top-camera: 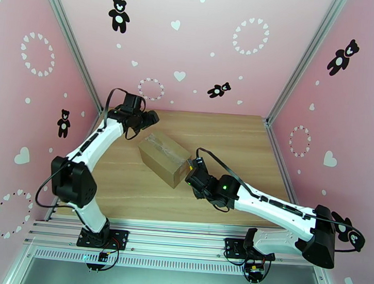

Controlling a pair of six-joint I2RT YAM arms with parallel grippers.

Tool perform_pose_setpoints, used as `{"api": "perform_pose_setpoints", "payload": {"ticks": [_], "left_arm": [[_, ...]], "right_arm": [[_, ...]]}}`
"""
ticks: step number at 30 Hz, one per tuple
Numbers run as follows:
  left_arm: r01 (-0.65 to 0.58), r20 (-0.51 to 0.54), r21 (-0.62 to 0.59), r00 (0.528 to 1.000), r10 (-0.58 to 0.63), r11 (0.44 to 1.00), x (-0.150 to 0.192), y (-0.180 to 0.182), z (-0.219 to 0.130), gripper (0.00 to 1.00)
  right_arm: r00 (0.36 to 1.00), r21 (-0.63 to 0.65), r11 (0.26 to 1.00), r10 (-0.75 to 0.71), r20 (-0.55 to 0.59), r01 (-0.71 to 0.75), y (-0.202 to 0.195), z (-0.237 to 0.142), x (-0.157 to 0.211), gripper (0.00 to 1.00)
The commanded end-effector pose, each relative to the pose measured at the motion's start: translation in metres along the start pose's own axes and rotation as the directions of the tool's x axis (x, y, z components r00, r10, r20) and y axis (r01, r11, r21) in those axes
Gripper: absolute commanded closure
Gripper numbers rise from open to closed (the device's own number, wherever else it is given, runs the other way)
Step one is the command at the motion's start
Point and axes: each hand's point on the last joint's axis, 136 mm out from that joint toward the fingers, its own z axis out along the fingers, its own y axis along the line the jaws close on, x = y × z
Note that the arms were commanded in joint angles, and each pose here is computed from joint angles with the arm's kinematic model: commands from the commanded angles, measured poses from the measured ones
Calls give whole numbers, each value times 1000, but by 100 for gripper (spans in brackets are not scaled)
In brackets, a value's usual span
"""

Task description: Unpack the express box

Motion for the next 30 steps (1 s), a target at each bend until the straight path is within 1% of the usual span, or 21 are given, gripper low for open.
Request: {"api": "perform_pose_setpoints", "payload": {"ticks": [1,4,7,14,23,30], "left_arm": [[-45,-56,6,997,46,999,1,-4,9,24],[-43,-96,18,994,44,999,5,-6,22,25],[-37,-111,22,993,39,999,7,-5,29,25],[-28,-135,34,990,32,999,15,-4,34,26],[-20,-174,40,984,27,999,32,-2,45,26],[-23,-191,44,981,31,999,41,-4,49,27]], "right_arm": [[999,-13,1000,6,41,-6,5,-4,-17,100],[999,-13,1000,5,42,-4,5,-4,-19,100],[999,-17,1000,5,49,-5,6,-5,-22,100],[999,-29,1000,7,46,-6,8,-5,-23,100],[998,-71,997,37,44,-34,12,-5,-24,100],[997,-85,995,56,49,-52,9,-9,-27,100]]}}
